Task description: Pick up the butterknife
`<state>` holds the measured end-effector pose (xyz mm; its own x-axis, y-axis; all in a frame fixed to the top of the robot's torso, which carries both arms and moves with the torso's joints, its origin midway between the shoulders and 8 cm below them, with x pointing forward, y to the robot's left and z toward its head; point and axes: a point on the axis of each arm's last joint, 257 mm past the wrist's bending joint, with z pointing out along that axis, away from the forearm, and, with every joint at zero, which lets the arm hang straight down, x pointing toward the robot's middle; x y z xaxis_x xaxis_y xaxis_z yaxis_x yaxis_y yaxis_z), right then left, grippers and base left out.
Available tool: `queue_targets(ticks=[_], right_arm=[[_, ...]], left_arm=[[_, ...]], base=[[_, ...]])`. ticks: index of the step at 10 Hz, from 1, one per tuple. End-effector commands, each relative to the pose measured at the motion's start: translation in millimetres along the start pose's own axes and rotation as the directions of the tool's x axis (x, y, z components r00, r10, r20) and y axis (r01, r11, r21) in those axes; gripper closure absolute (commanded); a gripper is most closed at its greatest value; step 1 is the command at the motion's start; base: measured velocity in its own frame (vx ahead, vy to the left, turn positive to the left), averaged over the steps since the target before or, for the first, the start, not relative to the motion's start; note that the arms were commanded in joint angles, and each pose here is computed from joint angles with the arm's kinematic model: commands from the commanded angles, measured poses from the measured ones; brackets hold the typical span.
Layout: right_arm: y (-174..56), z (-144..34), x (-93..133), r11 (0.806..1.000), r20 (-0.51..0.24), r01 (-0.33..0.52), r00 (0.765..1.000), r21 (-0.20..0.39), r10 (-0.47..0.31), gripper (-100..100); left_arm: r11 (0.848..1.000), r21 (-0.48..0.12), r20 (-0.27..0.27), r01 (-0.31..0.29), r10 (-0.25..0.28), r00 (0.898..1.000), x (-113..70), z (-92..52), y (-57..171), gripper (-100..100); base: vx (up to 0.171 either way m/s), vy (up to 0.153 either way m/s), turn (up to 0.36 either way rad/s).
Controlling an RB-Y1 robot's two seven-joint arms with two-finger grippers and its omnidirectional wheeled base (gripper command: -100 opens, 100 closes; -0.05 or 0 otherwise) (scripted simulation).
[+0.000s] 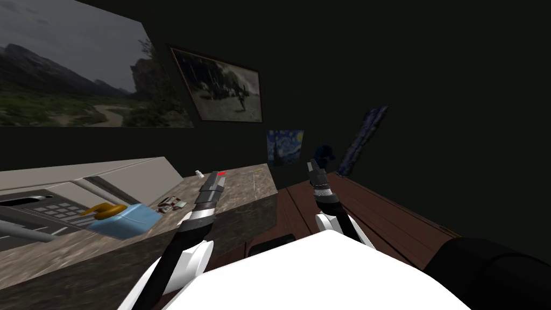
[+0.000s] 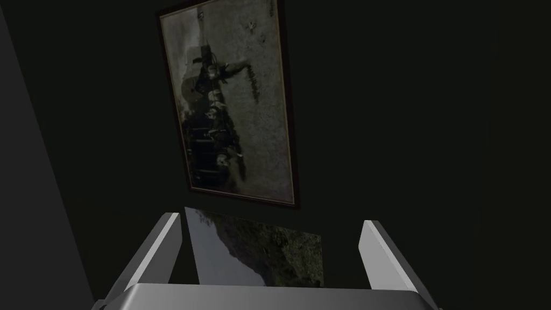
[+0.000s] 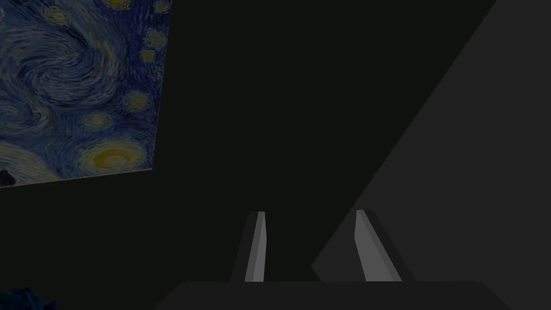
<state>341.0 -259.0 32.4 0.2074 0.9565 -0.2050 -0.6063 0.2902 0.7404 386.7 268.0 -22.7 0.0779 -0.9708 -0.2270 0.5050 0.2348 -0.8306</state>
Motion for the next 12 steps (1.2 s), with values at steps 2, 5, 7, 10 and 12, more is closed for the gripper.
queue_targets(ticks=[2,5,7,10,12], right_arm=[[0,0.0,0,1.000,0.000,0.000,1.000,0.000,0.000,0],[0,0.0,0,1.000,0.000,0.000,1.000,0.000,0.000,0],[0,0.0,0,1.000,0.000,0.000,1.000,0.000,0.000,0],[0,0.0,0,1.000,0.000,0.000,1.000,0.000,0.000,0],[0,0.0,0,1.000,0.000,0.000,1.000,0.000,0.000,0]], left_arm=[[0.998,-0.046,-0.075,-0.033,0.029,0.997,14.1,8.1,18,-100],[0.993,-0.089,-0.146,-0.074,0.061,0.987,24.5,14.1,36,-100],[0.988,-0.109,-0.192,-0.109,0.087,0.978,29.0,16.6,45,-100],[0.974,-0.150,-0.262,-0.171,0.127,0.957,34.9,21.1,65,-100],[0.963,-0.169,-0.302,-0.212,0.154,0.941,36.0,22.5,76,-100]], base=[[0.014,-0.092,-0.132],[0.011,-0.081,-0.108],[0.010,-0.076,-0.083],[0.015,-0.092,-0.121],[0.018,-0.088,-0.130]])
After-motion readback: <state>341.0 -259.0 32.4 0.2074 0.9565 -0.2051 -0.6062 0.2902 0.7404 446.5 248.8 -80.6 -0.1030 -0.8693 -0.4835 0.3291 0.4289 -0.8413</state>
